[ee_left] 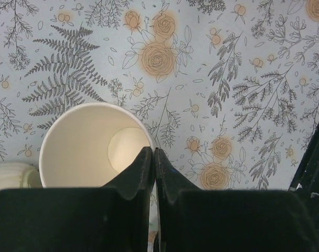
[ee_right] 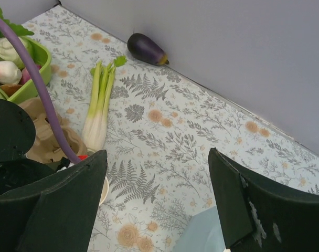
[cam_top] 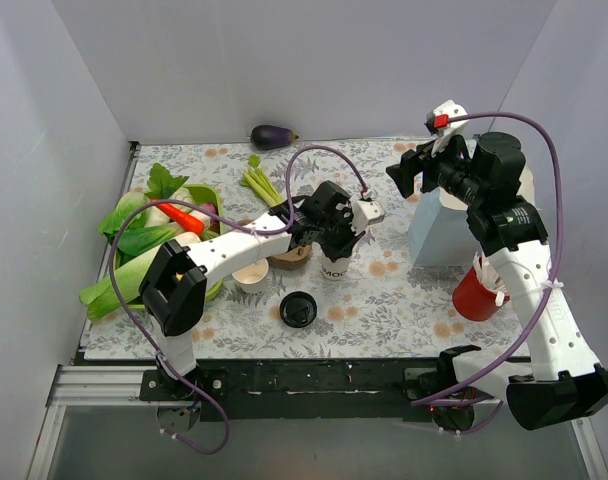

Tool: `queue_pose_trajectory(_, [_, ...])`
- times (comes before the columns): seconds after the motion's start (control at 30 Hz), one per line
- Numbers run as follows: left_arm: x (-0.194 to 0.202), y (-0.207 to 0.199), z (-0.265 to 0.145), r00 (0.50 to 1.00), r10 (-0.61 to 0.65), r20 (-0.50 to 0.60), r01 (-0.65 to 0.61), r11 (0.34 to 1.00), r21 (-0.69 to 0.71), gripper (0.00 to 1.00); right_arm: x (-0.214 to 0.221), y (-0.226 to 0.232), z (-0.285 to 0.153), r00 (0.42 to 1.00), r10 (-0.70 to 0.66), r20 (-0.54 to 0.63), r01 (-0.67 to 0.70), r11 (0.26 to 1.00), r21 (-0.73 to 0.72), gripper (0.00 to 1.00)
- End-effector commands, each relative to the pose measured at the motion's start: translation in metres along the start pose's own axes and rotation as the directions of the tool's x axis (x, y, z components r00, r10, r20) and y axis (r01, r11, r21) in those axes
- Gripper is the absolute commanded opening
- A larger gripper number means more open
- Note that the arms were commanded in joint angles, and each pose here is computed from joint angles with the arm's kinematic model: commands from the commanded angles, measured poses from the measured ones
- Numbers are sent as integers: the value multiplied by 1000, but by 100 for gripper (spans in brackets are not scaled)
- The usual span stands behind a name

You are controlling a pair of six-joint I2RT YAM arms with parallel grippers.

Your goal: Pack the takeout coffee

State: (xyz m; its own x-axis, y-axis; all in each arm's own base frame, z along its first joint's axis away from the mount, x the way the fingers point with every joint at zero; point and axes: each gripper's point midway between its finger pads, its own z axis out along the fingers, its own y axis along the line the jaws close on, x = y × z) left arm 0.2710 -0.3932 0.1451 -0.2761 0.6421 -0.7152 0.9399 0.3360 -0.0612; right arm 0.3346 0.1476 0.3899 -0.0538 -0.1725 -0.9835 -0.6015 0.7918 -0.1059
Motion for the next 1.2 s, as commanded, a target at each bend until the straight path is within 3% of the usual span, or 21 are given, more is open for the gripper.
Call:
queue_pose_trajectory(0.0, [-7, -1, 1, 999, -10, 53, 11, 999, -32, 0, -14, -2, -11, 998, -32, 58, 30, 999, 31, 85])
queue_pose_trajectory(0.2, [3, -14, 7, 997, -46, 55, 47, 999, -19, 3, 0, 1, -13, 999, -28, 31, 27, 999, 23, 86])
queue_pose_trajectory(0.23, [4, -18, 6, 998, -43, 52, 44, 999, -15, 7, 2, 3, -13, 999, -26, 28, 26, 1000, 13, 86])
queue_pose_trajectory(0.3, [4, -22, 4, 997, -47, 54, 48, 999, -8, 23, 8, 6, -13, 1000, -25, 16, 25, 1000, 0, 86])
queue_pose_trajectory(0.5, [-25, -28, -34, 990, -38, 137, 42, 999, -21, 50, 9, 13, -17, 999, -32, 8, 32, 999, -33, 87])
queue_pose_trajectory(0.6, [-50, -27, -65, 976, 0, 217, 10, 999, -48, 64, 19, 32, -23, 996, -86, -8, 84, 986, -141, 87])
queue_pose_trajectory(0.7, [-76, -12, -110, 948, 21, 317, 20, 992, -126, 71, 37, 58, -29, 987, -155, -38, 135, 940, -312, 87])
queue_pose_trajectory(0.73, [-82, 3, -132, 934, 13, 356, 49, 985, -165, 76, 42, 70, -31, 987, -158, -39, 131, 913, -387, 87])
queue_pose_trajectory(0.77, [-87, 14, -146, 925, 0, 380, 77, 979, -188, 83, 62, 79, -37, 982, -147, -116, 81, 893, -443, 87])
queue_pose_trajectory(0.8, [-88, 26, -157, 916, -40, 399, 131, 970, -203, 85, 74, 90, -34, 978, -139, -154, 39, 854, -519, 87])
queue_pose_trajectory(0.83, [-78, 52, -171, 912, -88, 401, 199, 949, -245, 88, 74, 96, -37, 967, -218, -132, 103, 808, -580, 86])
queue_pose_trajectory(0.9, [-67, 74, -189, 907, -117, 406, 253, 919, -301, 89, 97, 113, -40, 941, -256, -221, 43, 738, -673, 91])
queue_pose_trajectory(1.0, [-45, 100, -211, 895, -152, 420, 330, 857, -395, 94, 111, 146, -29, 877, -461, -135, 194, 597, -778, 85])
queue_pose_trajectory(1.07, [-41, 106, -220, 873, -185, 450, 385, 829, -406, 97, 131, 174, -25, 796, -604, -34, 306, 451, -839, 79])
queue_pose_trajectory(1.17, [-43, 110, -233, 841, -214, 497, 443, 800, -405, 98, 167, 208, -22, 699, -708, 98, 368, 239, -899, 71])
